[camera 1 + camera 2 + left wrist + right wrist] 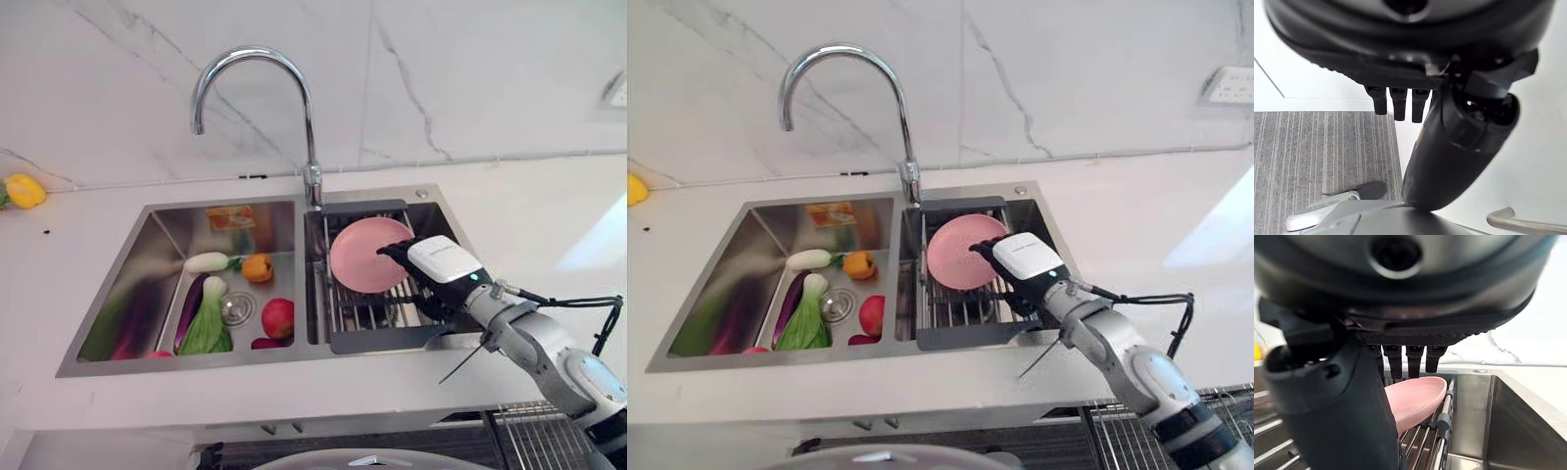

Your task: Place the dishes in the dishwasher.

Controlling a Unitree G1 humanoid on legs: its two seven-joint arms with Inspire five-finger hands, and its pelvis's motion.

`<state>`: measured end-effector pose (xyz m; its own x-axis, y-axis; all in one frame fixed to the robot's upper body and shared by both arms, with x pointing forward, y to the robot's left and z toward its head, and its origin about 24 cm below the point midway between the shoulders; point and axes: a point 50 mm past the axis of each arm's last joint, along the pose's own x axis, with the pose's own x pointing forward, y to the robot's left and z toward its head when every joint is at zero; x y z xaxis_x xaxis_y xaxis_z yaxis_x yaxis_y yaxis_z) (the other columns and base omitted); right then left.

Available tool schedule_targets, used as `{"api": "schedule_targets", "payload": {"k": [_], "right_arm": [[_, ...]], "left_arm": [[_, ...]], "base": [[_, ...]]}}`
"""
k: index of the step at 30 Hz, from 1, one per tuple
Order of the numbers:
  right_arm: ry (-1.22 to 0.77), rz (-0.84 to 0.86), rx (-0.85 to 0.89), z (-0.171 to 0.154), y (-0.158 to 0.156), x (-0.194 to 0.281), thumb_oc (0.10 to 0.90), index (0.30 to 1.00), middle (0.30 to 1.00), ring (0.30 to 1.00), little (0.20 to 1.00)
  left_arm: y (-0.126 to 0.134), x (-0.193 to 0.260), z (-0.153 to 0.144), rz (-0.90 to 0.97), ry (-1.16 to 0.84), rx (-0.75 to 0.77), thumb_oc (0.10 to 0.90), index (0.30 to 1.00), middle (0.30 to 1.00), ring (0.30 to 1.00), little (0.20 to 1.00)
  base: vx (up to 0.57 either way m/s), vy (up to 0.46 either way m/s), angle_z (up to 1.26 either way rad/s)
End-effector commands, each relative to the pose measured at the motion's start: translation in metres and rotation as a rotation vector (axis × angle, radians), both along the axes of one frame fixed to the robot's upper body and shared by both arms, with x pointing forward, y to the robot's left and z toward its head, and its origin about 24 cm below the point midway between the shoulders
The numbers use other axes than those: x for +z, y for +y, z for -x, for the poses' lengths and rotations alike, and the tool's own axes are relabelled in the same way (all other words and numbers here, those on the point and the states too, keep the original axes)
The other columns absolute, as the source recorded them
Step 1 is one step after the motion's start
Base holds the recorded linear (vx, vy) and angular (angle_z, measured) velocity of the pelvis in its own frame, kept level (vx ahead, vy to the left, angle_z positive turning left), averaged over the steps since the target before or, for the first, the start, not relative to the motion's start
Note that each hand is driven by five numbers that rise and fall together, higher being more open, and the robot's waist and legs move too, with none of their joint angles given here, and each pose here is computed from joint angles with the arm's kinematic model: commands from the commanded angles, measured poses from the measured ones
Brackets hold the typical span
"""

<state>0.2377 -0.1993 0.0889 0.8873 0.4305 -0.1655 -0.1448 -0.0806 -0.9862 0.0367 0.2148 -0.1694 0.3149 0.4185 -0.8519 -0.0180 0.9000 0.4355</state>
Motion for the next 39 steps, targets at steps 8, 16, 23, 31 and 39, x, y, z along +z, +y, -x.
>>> {"api": "schedule_targets", "payload": {"k": [8, 16, 23, 31, 39], "right_arm": [[-0.405, -0.013, 0.091, -0.040, 0.027, 0.025, 0.800, 0.900, 0.900, 0.900, 0.900], [-0.536, -0.012, 0.095, -0.053, 0.032, 0.018, 0.400, 0.300, 0.300, 0.300, 0.300], [-0.618, -0.061, 0.092, -0.052, 0.031, 0.023, 0.400, 0.300, 0.300, 0.300, 0.300], [-0.730, -0.084, 0.131, -0.045, 0.025, 0.047, 0.400, 0.300, 0.300, 0.300, 0.300], [-0.948, -0.211, 0.145, -0.010, 0.014, 0.119, 0.400, 0.300, 0.300, 0.300, 0.300]], "left_arm": [[-0.005, 0.002, -0.020, -0.022, -0.062, -0.096, 0.800, 0.900, 0.900, 0.900, 0.900], [-0.004, 0.002, -0.019, -0.034, -0.071, -0.101, 0.800, 0.900, 0.900, 0.900, 0.900], [-0.005, 0.002, -0.018, -0.036, -0.067, -0.104, 0.800, 0.900, 0.900, 0.900, 0.900], [-0.004, 0.002, -0.018, -0.041, -0.066, -0.113, 0.800, 0.900, 0.900, 0.900, 0.900], [-0.002, 0.004, -0.029, -0.054, -0.075, -0.131, 0.800, 0.900, 0.900, 0.900, 0.900]], "base": [[0.00, 0.003, 0.07], [0.00, 0.005, 0.07], [-0.01, -0.005, 0.07], [0.00, -0.004, 0.02], [-0.02, 0.017, 0.09]]}}
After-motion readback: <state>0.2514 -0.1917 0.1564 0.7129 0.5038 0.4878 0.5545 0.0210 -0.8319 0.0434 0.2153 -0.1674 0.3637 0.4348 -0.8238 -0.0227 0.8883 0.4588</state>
